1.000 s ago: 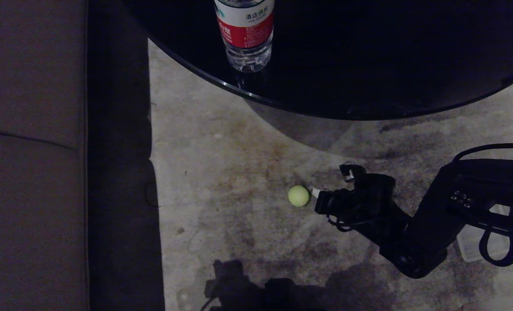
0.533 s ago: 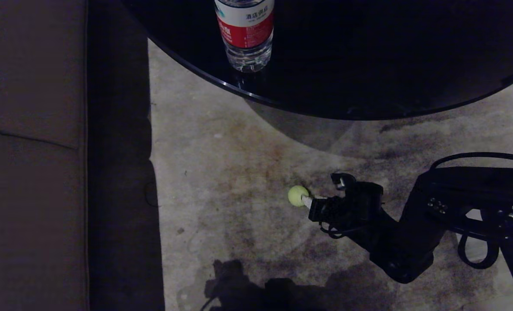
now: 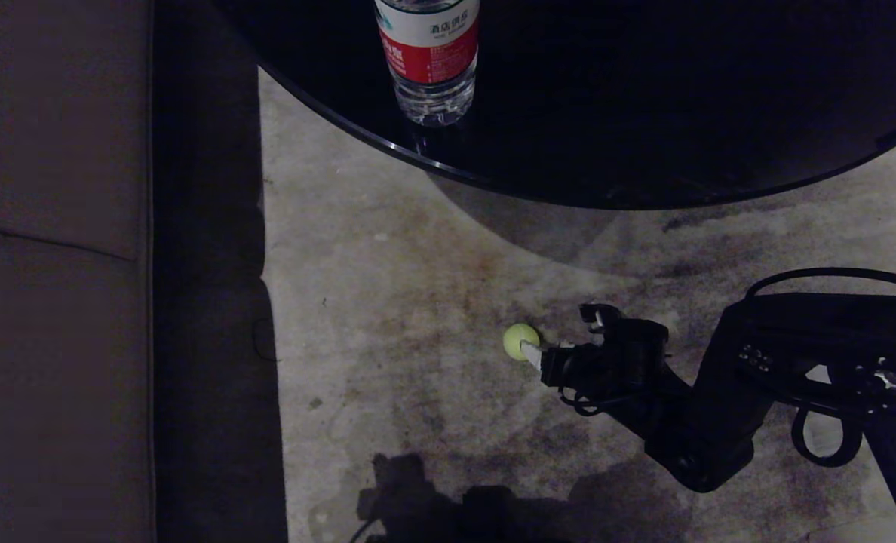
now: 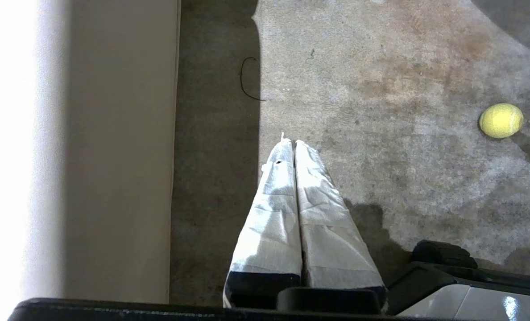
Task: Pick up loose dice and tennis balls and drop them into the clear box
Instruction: Pick up the ball on the floor
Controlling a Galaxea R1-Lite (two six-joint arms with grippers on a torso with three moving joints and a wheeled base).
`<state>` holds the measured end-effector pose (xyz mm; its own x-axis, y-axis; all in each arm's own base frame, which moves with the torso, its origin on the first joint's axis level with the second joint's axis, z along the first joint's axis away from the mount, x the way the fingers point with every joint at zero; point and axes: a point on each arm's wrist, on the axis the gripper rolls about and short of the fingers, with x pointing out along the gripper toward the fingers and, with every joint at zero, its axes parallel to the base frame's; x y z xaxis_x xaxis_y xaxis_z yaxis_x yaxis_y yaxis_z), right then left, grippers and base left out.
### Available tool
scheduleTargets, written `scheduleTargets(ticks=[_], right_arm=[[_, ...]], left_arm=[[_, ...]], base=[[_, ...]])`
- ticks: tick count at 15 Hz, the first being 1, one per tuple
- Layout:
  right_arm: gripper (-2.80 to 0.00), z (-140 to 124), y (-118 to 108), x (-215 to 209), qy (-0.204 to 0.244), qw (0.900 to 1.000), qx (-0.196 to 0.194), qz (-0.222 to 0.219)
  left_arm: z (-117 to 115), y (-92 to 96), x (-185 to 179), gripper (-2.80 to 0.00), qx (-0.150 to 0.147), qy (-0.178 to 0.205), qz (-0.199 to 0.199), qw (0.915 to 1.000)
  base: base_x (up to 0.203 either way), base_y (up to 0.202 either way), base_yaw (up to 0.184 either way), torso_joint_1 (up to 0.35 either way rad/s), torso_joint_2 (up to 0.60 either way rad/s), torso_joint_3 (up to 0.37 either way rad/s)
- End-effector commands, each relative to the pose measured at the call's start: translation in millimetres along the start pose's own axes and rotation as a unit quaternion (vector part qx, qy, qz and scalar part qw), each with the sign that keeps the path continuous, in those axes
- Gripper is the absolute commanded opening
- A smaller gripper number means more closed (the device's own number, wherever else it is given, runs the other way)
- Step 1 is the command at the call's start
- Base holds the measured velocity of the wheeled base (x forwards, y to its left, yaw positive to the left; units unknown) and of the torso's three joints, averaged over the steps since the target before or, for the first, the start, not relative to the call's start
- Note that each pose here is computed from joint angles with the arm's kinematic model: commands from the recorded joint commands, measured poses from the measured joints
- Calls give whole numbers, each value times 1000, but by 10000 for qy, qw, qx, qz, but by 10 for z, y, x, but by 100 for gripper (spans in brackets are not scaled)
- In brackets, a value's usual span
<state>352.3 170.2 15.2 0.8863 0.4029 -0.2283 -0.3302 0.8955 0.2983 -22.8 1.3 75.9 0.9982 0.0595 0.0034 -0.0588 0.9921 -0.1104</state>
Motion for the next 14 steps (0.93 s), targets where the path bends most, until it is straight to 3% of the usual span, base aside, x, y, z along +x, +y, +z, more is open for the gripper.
scheduleTargets(ticks=[1, 5, 14], right_arm=[[0, 53, -23, -10, -108, 9999, 15, -55], [0, 44, -74, 19, -110, 9998, -125, -123], [0, 108, -224, 240, -433, 9988, -41, -231]], left_arm=[[-3, 0, 2, -280, 0, 9, 3, 10000], [-4, 0, 1, -280, 0, 2, 1, 10000], [-3, 0, 2, -280, -5, 7, 2, 10000]], base=[[0, 0, 0, 0, 0, 0], [0, 0, 0, 0, 0, 0], [0, 0, 0, 0, 0, 0]])
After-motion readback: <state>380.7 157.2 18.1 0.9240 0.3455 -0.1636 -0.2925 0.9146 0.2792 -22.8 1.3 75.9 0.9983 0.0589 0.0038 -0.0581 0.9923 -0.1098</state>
